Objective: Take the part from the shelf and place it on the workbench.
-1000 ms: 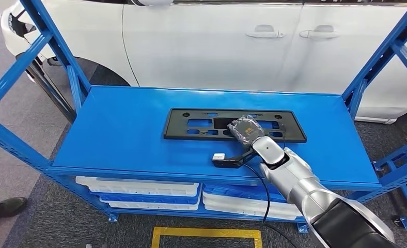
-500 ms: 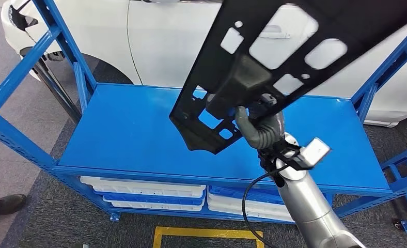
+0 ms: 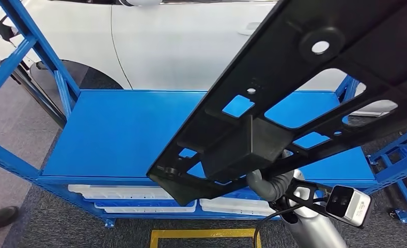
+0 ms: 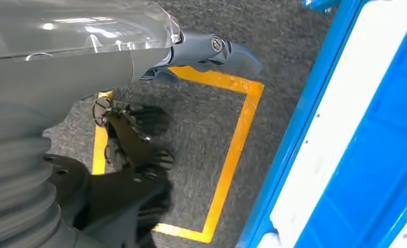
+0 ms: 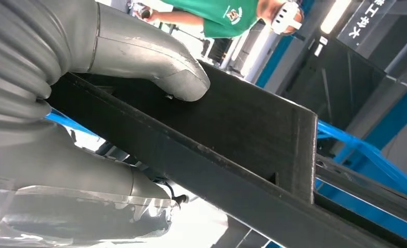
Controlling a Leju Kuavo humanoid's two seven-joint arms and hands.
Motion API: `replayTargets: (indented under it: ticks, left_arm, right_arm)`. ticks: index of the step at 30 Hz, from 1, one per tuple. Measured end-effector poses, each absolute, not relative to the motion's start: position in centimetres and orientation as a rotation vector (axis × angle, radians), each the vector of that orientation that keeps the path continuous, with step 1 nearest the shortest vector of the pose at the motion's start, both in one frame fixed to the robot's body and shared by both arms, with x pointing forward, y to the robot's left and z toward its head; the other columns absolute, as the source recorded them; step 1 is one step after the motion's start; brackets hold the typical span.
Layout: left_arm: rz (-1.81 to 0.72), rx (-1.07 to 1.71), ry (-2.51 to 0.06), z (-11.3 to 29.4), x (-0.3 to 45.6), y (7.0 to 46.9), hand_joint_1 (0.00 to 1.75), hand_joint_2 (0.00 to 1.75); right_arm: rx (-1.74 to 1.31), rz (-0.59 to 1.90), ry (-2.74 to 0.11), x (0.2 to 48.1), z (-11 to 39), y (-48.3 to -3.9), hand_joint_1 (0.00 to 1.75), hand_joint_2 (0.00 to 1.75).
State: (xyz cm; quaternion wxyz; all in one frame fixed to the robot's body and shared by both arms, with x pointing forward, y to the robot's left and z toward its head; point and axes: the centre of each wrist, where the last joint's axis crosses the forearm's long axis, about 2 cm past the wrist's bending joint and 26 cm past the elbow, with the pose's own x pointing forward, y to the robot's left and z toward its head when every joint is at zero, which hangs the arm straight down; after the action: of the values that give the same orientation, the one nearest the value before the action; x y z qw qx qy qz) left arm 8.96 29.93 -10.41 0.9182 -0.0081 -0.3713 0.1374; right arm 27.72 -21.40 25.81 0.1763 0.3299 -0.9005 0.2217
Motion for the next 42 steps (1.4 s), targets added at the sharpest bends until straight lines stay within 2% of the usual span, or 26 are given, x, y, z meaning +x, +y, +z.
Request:
replayTargets:
  ticks: [13, 26, 42]
  left_arm:
    - [0.293, 0.041, -0.713, -10.7, 7.0, 31.2, 0.0, 1.75]
    - [0.293, 0.069, -0.637, -10.9, 6.1, 31.9, 0.0, 1.75]
    - [0.31, 0.101, -0.582, -11.0, 5.3, 31.9, 0.0, 1.75]
  right_arm:
    - [0.868, 0.536, -2.606, 25.6, 25.7, -20.9, 1.75, 1.75]
    - [0.922, 0.627, -2.663, 24.0, 27.3, -21.8, 1.75, 1.75]
    - [0.902, 0.655, -2.587, 22.8, 25.4, -23.5, 1.75, 1.75]
